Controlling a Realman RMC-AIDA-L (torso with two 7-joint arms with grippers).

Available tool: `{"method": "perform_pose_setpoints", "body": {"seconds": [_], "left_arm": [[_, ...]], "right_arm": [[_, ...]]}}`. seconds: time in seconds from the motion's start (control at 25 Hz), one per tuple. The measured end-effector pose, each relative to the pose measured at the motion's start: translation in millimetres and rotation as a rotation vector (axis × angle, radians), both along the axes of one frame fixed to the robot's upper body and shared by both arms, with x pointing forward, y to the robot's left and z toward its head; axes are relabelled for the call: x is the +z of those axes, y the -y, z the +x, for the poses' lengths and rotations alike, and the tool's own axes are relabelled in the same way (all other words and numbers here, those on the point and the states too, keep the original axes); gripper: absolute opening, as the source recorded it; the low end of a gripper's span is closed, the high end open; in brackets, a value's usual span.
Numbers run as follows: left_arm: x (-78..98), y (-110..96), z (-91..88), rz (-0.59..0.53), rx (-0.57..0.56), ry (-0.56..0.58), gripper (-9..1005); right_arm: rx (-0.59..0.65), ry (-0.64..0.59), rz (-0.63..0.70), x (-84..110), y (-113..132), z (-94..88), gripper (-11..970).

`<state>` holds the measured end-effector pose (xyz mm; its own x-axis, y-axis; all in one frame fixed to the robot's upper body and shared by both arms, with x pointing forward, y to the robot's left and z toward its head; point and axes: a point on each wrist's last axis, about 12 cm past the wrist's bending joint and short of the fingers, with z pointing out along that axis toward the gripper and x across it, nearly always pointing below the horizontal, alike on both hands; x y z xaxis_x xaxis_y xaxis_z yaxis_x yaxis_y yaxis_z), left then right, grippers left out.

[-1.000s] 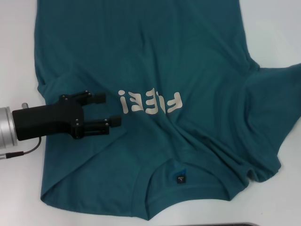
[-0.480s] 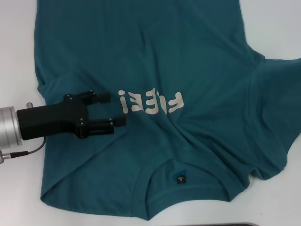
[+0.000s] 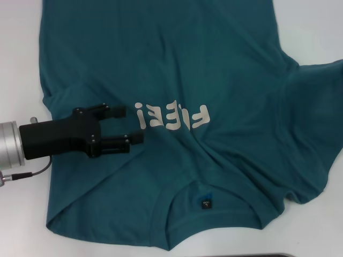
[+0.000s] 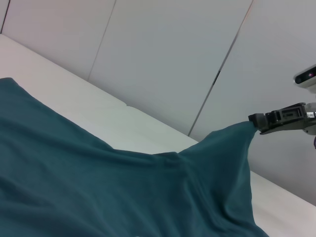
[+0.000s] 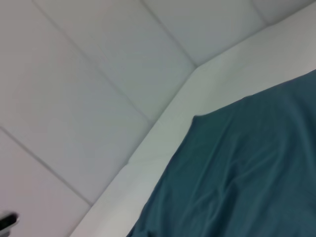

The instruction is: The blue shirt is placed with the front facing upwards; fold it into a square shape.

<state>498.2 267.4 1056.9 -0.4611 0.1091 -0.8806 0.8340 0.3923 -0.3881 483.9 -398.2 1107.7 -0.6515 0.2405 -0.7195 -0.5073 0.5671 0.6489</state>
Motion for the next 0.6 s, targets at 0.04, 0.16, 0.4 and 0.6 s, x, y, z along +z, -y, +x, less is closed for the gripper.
{"method": "perform_pose_setpoints", "body": {"seconds": [0.04,0.16,0.4,0.6], "left_arm": [[0.0,0,0.0,0.000,0.000,0.000,906],[0.2,0,0.2,0.000,0.000,0.000,906],[0.0,0,0.7,0.002,0.002,0.001,907],[-0.2,0,1.1,0.005,0.005,0.001,907]], "right_arm": [[0.016,-0.003,0.001,-0.6,-4,2.3,9],[0.064,-0.008,0.000,-2.3,-18,10.2,10],[0.122,-0.006,0.001,-1.4,-35,20.4,12],[0.170,-0.014,0.002,0.2,-51,31.1,13]]}}
